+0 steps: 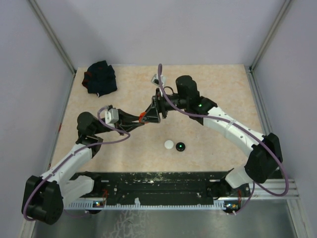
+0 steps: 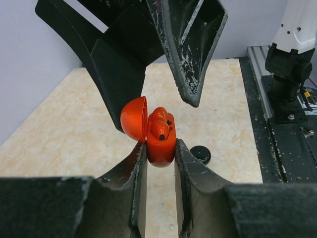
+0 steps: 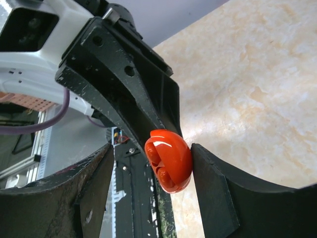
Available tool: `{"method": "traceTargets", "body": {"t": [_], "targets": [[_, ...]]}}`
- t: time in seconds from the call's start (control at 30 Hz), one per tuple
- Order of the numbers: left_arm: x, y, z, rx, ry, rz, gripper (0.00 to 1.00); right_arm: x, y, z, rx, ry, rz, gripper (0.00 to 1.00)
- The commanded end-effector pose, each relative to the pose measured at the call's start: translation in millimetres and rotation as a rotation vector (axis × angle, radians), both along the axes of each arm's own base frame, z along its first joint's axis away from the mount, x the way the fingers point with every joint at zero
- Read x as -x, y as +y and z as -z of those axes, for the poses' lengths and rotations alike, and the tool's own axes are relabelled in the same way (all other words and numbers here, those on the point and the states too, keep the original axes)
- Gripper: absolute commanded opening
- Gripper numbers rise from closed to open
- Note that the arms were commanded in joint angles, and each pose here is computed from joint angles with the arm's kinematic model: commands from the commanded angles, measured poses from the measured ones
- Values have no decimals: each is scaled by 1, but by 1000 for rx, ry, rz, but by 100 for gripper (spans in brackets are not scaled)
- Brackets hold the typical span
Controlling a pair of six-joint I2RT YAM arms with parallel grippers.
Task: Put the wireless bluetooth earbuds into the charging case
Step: Close the charging case, then place the charging case at the center of the board.
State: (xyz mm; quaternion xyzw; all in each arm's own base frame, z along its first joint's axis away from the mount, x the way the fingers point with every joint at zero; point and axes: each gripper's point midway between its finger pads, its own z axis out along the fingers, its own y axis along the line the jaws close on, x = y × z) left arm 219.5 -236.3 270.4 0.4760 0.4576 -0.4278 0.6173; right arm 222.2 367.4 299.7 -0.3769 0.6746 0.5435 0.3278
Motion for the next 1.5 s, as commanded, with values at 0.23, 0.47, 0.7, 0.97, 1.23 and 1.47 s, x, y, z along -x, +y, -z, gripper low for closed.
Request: {"method": "traceTargets", "body": {"t": [0.23,0.47,0.7,0.97,1.23,1.47], "targets": [[-14,-4,-7,1,65,-23,0,32,-9,-27,-75,-80,-137,59],[-24,-4,-2,-8,144,-57,0,34,-19,-39,-82,-171,-107,58],[-30,-5,2,-12,199,-74,0,2,-33,-34,-15,-258,128,59],[-46,-11,21,26,597,-118,0,-41,-91,-1,159,-305,549,65],[-44,-24,84,21,986,-152,1,-43,-143,44,275,-282,775,68],[-32,-60,146,-90,1208,-130,6,-40,-155,59,291,-273,816,68]]}}
